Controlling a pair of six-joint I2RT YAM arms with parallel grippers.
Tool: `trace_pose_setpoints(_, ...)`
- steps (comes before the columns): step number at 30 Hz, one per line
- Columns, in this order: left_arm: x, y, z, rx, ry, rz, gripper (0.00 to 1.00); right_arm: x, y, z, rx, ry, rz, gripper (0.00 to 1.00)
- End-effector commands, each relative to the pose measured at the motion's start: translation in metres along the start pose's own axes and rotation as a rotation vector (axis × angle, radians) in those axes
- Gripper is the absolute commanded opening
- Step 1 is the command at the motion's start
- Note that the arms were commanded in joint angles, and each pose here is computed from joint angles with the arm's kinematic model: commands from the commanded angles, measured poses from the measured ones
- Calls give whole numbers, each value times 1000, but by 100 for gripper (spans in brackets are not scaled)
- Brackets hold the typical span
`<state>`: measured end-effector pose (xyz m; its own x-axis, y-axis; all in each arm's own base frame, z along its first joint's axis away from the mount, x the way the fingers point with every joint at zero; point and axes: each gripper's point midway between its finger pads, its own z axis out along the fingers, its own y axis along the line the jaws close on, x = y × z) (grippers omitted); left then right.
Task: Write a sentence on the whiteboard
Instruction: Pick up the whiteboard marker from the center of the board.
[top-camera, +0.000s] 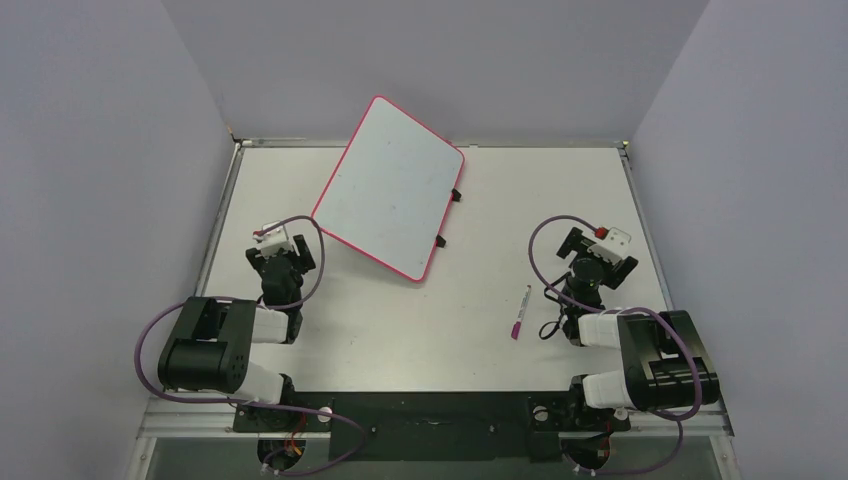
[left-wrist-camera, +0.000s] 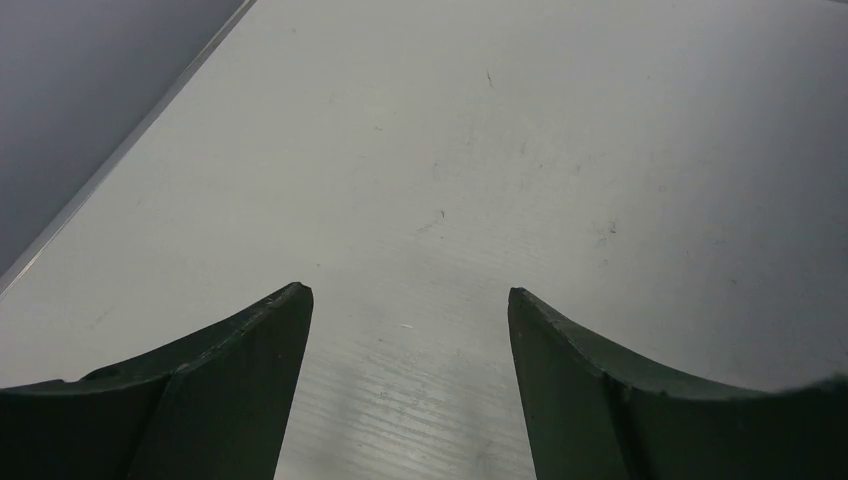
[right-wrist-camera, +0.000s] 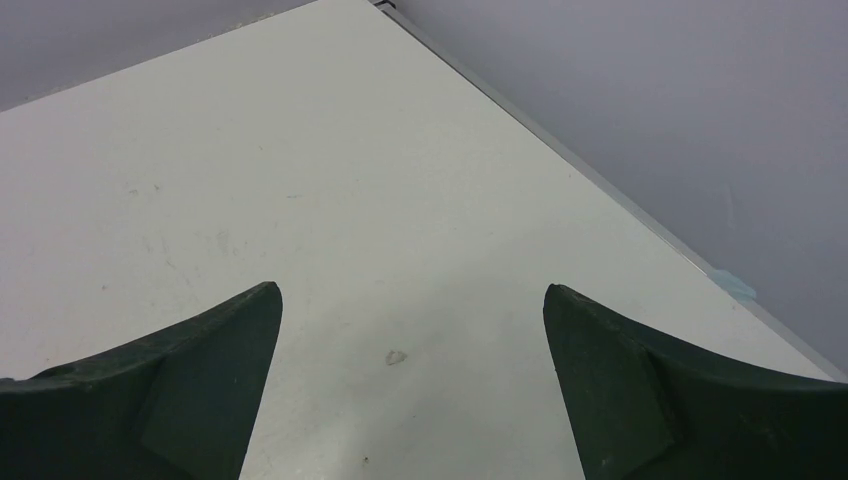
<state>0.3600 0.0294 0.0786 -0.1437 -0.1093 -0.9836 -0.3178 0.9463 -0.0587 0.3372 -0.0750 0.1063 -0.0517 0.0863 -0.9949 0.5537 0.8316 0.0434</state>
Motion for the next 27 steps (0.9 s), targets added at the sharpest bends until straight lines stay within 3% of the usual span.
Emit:
trace_pose_setpoints(1,-23,-8,4,24,-75,-24,69,-16,10,5,-37,-41,25,100)
trace_pose_setpoints(27,-22,-8,5,25,-72,-25,69,-21,2,-10,27,-97,30,100)
